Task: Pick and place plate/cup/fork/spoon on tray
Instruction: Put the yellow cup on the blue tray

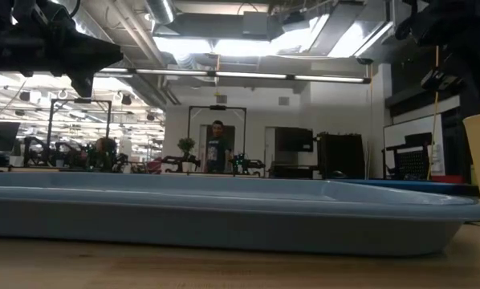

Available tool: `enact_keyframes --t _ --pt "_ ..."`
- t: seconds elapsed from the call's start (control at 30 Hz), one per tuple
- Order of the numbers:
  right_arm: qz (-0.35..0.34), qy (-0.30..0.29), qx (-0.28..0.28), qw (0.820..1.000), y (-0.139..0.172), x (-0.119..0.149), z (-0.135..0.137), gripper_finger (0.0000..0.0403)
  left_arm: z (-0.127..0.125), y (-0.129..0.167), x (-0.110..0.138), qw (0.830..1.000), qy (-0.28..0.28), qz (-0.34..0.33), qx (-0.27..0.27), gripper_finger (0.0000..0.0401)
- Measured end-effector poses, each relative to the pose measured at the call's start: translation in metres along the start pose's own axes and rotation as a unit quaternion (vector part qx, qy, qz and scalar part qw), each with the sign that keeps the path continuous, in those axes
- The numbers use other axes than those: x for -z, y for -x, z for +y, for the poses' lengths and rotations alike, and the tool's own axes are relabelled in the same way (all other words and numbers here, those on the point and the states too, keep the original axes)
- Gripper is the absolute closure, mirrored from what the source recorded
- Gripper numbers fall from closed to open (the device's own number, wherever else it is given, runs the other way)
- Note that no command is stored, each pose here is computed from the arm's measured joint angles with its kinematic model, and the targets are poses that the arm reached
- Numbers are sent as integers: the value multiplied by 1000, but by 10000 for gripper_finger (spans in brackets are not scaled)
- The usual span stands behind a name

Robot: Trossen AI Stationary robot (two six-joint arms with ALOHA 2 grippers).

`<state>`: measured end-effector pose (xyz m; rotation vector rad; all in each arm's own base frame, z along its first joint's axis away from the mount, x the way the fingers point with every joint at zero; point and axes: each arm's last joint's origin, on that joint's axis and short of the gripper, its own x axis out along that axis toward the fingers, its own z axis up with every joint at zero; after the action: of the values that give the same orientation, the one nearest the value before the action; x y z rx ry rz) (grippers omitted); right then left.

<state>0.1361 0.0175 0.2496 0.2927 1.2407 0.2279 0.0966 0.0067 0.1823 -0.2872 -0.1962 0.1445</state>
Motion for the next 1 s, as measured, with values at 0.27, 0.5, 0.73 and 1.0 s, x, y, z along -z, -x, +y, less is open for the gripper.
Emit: enact_keyframes --t 0.27,0.5,0.73,1.0 --pt "-9 -39 0 999 0 -2 0 337 0 0 0 1000 0 0 0 346" --pt "-10 -45 13 999 0 -2 -1 291 0 0 0 1000 0 0 0 346" --pt "23 4 26 999 0 5 -2 288 0 0 0 1000 0 0 0 346" --pt "23 39 90 995 0 5 -6 288 0 0 0 1000 0 0 0 346"
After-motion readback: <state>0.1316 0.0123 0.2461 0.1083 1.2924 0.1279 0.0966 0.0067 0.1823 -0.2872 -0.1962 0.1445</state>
